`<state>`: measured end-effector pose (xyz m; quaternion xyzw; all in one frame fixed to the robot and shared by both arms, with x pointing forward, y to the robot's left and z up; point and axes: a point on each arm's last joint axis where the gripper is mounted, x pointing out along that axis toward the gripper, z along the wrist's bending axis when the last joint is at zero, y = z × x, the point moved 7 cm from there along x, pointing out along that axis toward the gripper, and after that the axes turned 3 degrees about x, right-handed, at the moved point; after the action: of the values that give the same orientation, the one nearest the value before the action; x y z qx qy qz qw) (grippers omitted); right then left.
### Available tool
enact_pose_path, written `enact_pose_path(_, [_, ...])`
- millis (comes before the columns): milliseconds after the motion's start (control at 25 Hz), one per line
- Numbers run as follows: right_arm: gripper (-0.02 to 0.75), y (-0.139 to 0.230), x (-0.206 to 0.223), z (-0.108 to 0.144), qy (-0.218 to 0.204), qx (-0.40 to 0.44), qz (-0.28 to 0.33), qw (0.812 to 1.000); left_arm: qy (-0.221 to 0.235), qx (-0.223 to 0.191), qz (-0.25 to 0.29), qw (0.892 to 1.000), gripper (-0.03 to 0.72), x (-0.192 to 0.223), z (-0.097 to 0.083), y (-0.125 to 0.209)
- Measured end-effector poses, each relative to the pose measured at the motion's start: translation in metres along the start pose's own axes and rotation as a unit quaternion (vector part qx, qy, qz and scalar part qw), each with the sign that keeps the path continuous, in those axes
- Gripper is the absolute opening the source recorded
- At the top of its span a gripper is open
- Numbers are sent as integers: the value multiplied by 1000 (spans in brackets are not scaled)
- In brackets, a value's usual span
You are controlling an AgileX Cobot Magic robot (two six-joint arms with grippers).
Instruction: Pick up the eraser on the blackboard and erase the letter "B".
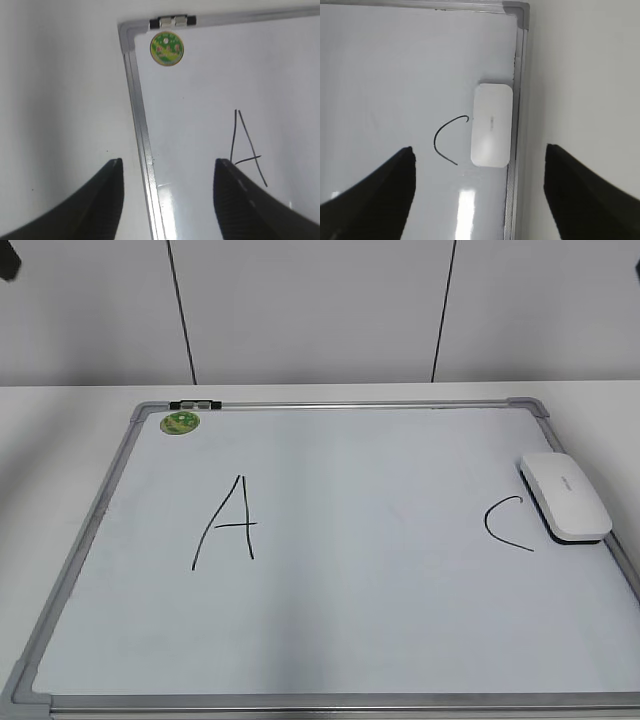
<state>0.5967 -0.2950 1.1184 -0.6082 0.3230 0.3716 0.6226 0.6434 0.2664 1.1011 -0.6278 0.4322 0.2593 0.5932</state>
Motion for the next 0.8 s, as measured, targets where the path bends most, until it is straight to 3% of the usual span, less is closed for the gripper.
enact_pose_path(160, [593, 25, -47, 5, 2, -3, -38, 999, -10, 12, -43, 999, 421, -61, -15, 24])
enact_pose_path(280, [592, 46, -84, 9, 4, -7, -75, 997, -12, 15, -49, 999, 421, -91, -25, 60])
enact_pose_path(560, [592, 82, -141, 15, 6, -12, -146, 989, -14, 18, -53, 998, 421, -119, -38, 127])
enact_pose_path(800, [592, 131, -154, 25, -17, 1, -163, 987, -5, 13, -59, 998, 421, -127, -49, 180])
